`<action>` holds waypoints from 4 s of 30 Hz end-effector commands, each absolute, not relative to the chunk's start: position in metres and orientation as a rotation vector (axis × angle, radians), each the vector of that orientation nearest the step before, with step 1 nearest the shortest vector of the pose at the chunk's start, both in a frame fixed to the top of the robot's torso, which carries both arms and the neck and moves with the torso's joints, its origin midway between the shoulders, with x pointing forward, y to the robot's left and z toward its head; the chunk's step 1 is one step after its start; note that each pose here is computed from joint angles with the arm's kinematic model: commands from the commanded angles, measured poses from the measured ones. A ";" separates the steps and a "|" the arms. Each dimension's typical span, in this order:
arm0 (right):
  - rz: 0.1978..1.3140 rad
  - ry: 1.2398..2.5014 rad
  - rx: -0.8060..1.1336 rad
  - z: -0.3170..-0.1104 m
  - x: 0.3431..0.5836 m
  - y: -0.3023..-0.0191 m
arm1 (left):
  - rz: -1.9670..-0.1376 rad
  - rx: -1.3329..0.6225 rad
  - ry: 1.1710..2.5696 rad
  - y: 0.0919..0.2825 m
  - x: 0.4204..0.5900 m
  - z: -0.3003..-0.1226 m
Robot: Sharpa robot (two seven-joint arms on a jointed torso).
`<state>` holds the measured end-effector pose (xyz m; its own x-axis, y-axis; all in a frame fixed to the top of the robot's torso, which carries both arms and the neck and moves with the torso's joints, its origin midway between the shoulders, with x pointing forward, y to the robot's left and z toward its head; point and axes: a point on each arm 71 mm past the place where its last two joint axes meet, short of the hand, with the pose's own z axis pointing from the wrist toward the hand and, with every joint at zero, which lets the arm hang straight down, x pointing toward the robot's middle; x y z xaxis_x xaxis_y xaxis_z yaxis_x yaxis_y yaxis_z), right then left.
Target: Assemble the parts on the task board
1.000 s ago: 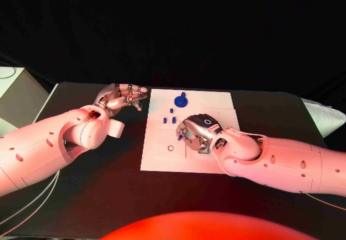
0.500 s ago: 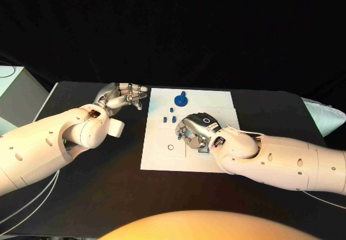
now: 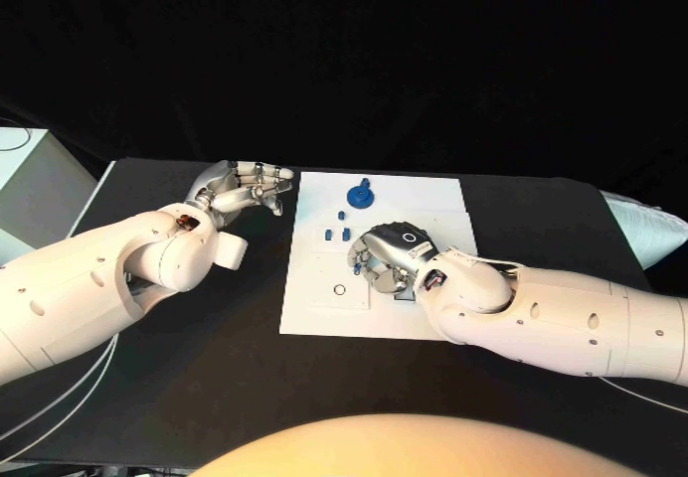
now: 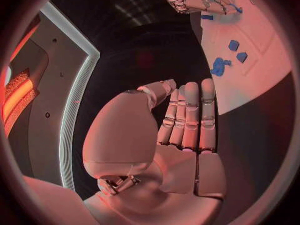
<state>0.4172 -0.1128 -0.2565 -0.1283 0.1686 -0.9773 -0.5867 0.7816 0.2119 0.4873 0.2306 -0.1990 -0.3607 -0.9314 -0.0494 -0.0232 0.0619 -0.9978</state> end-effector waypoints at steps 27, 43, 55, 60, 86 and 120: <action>0.664 1.559 -0.343 -0.260 0.409 -0.116 | -1.429 -0.996 1.538 0.229 0.487 -0.200; 0.637 1.610 -0.365 -0.266 0.412 -0.114 | -1.428 -0.997 1.541 0.229 0.487 -0.199; 0.654 1.628 -0.378 -0.267 0.412 -0.110 | -1.426 -0.998 1.545 0.230 0.487 -0.200; 0.653 1.626 -0.374 -0.267 0.412 -0.112 | -1.424 -0.999 1.546 0.230 0.487 -0.200; 0.663 1.557 -0.294 -0.259 0.412 -0.122 | -1.421 -1.003 1.549 0.230 0.487 -0.201; 0.460 1.695 -0.295 -0.224 0.469 -0.221 | -1.441 -1.005 1.546 0.231 0.484 -0.205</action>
